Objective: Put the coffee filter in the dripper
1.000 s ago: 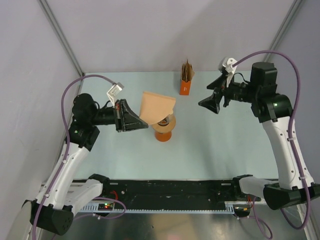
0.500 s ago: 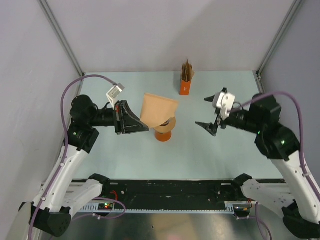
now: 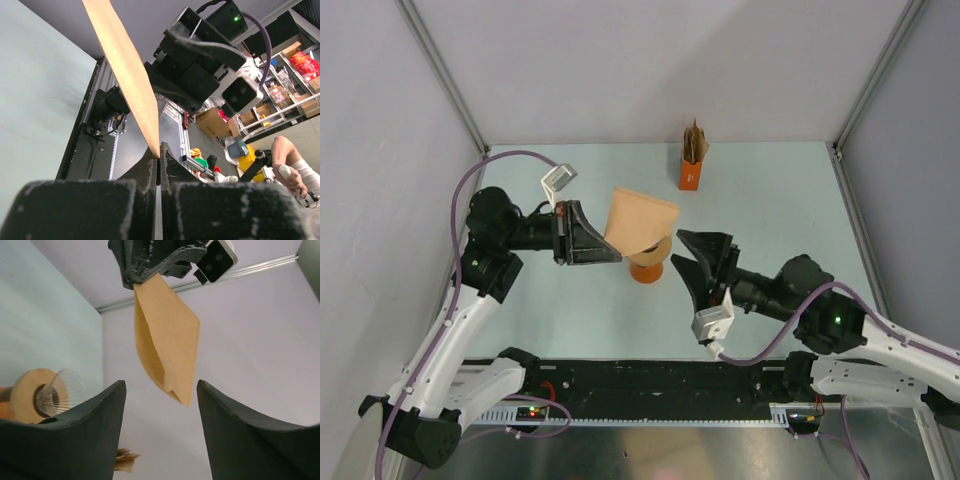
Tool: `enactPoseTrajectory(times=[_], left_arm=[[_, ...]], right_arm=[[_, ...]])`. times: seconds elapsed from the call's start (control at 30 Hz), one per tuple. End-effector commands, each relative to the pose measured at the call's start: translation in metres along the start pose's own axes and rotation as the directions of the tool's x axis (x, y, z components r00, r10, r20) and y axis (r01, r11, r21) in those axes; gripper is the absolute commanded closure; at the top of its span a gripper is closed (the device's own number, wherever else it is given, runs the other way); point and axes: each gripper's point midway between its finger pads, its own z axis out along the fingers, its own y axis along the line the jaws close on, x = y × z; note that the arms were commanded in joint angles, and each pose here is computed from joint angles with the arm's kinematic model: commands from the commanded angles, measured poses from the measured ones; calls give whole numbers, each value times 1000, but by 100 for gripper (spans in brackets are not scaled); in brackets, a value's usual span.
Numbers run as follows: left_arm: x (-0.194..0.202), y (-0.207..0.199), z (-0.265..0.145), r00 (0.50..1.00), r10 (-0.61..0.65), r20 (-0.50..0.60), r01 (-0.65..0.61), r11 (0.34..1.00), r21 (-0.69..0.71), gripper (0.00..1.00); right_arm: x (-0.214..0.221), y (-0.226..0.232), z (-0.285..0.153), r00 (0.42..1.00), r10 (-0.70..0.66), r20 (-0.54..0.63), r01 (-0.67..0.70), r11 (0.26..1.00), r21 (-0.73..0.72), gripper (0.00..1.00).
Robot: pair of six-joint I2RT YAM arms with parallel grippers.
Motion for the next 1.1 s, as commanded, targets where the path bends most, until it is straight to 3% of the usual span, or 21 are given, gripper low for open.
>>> enactPoseTrajectory(times=[0.0, 0.3, 1.0, 1.07], left_arm=[[0, -17, 1, 1000, 24, -5, -23, 999, 35, 100], [2, -21, 1, 999, 32, -8, -32, 999, 42, 100], [3, -22, 6, 999, 19, -28, -17, 998, 57, 100], [4, -20, 7, 999, 8, -32, -6, 998, 56, 100]], right_arm=[[-3, -34, 7, 977, -209, -53, 214, 968, 133, 40], [-5, -43, 16, 964, -259, -67, 266, 950, 162, 48], [7, -55, 31, 936, -331, -117, 347, 922, 172, 57], [6, -56, 33, 933, -341, -111, 356, 917, 178, 63]])
